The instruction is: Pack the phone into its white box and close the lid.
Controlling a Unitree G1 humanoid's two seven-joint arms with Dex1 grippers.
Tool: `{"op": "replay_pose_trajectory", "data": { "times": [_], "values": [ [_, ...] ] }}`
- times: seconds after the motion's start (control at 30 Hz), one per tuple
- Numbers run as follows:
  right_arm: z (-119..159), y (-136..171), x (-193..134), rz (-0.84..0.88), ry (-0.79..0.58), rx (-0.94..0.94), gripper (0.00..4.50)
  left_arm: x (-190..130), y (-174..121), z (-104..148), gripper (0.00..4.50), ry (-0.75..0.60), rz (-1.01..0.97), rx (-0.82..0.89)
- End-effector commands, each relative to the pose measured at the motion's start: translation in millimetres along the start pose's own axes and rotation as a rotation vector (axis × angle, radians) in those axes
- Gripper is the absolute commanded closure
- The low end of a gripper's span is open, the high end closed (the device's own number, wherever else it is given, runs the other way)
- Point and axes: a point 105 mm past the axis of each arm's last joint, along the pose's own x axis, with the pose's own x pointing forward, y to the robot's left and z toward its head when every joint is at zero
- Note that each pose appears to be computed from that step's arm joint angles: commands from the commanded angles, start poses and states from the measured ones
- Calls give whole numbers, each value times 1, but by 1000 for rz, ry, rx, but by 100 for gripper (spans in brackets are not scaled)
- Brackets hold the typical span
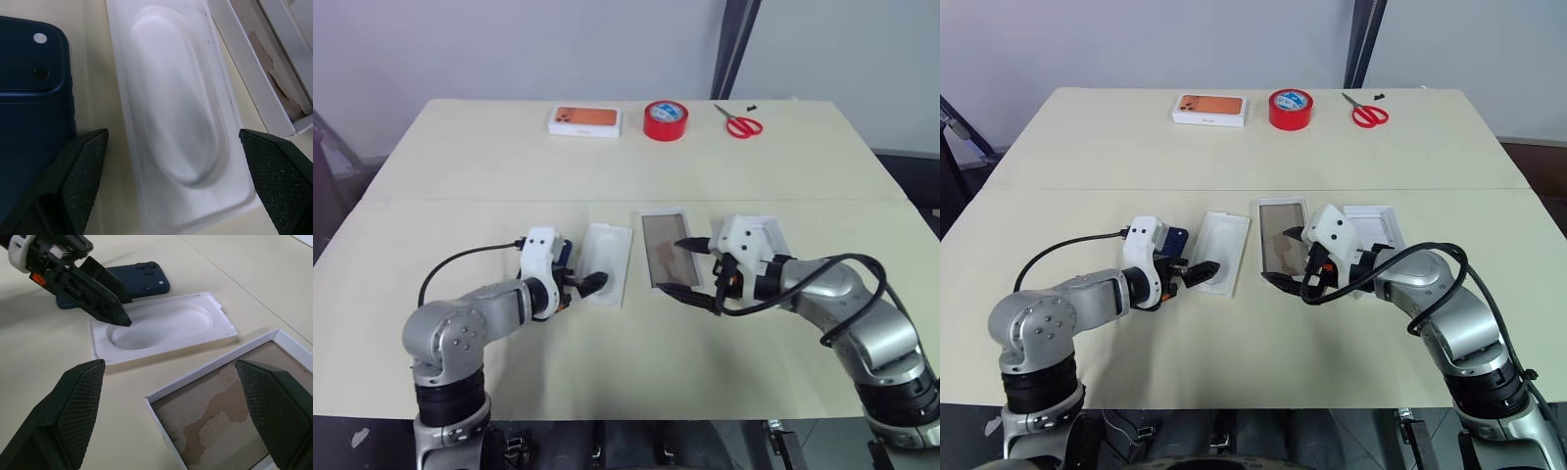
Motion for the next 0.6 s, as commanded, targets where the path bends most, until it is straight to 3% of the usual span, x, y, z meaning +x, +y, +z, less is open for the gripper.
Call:
{"op": "replay_pose_trajectory", "data": {
  "times": [0.03,0.1,0.33,0.57,0.6],
  "values": [
    [7,6,1,12,-8,-68,4,1,0,4,0,-15,-16,-34],
    [-1,9,2,28,42,-113,0,5,-2,4,78,-20,-39,-67],
    [-21,13,6,81,147,-175,0,8,3,3,431,-23,-25,-126],
    [-33,-5,13,85,226,-209,0,-1,9,24,443,-140,-52,-224],
    [-39,-7,15,95,248,-218,26,-6,11,30,448,-175,-58,-245]
  ]
}}
